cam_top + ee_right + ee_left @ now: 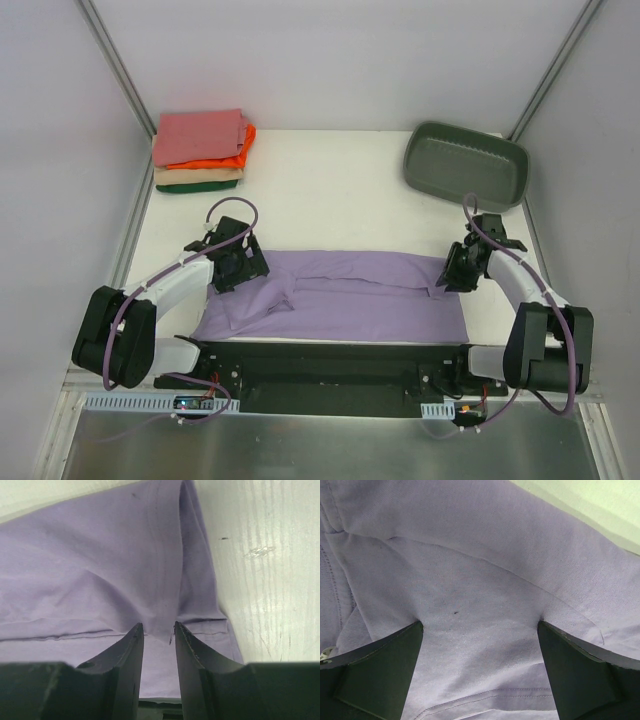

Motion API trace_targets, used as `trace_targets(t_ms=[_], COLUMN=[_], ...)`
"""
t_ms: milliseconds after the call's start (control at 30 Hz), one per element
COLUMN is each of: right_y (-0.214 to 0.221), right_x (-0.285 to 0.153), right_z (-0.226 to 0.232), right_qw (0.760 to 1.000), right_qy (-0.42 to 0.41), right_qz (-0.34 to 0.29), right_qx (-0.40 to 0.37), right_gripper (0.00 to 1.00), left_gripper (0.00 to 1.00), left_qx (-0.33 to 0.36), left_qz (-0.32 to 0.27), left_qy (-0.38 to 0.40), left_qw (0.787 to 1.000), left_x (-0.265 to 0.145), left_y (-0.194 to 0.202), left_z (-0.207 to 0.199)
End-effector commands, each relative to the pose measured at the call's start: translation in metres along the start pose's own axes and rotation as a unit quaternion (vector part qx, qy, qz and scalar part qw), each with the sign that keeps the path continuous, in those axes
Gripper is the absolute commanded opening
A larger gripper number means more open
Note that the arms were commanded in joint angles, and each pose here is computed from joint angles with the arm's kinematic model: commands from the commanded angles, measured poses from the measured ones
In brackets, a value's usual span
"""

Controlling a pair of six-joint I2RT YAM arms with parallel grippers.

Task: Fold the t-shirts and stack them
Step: Fold the other side of the tshirt into a rectangle

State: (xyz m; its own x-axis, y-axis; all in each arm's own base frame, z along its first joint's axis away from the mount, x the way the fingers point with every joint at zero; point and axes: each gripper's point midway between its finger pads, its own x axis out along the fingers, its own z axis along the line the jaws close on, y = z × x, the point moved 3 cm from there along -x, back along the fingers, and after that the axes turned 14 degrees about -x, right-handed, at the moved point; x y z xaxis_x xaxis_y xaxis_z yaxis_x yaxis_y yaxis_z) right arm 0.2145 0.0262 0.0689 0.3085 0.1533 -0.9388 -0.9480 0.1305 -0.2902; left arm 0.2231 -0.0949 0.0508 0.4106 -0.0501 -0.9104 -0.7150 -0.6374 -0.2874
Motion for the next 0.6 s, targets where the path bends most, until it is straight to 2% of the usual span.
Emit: trace_targets(t_ms=[0, 133, 367, 567], right_y=[0.010, 0.011, 0.007, 0.000], right_x=[0.003, 0.011, 0.014, 0.008], right_z=[-0.009, 0.001, 0.005, 0.008], right_qw=[0.999, 0.999, 0.999, 1.000], right_qy=[0.032, -0.004, -0.016, -0.026], right_qz=[0.025, 0.032, 0.029, 0.006], right_qx=[0.008, 0.011, 0.014, 0.008], right_gripper=[0.34, 0.34, 0.34, 0.27], left_gripper=[0.99, 0.99, 0.99, 0.99], left_qx=[0.007, 0.006, 0.006, 0.006], left_qz=[0.013, 0.012, 0.011, 0.014], left_qy=[-0.044, -0.043, -0.041, -0.043], left_qw=[0.999, 0.999, 0.999, 0.999], left_x=[0.009, 0.009, 0.008, 0.009], left_y=[0.006, 0.005, 0.006, 0.006], left_z=[0.022, 0.021, 0.022, 0.021])
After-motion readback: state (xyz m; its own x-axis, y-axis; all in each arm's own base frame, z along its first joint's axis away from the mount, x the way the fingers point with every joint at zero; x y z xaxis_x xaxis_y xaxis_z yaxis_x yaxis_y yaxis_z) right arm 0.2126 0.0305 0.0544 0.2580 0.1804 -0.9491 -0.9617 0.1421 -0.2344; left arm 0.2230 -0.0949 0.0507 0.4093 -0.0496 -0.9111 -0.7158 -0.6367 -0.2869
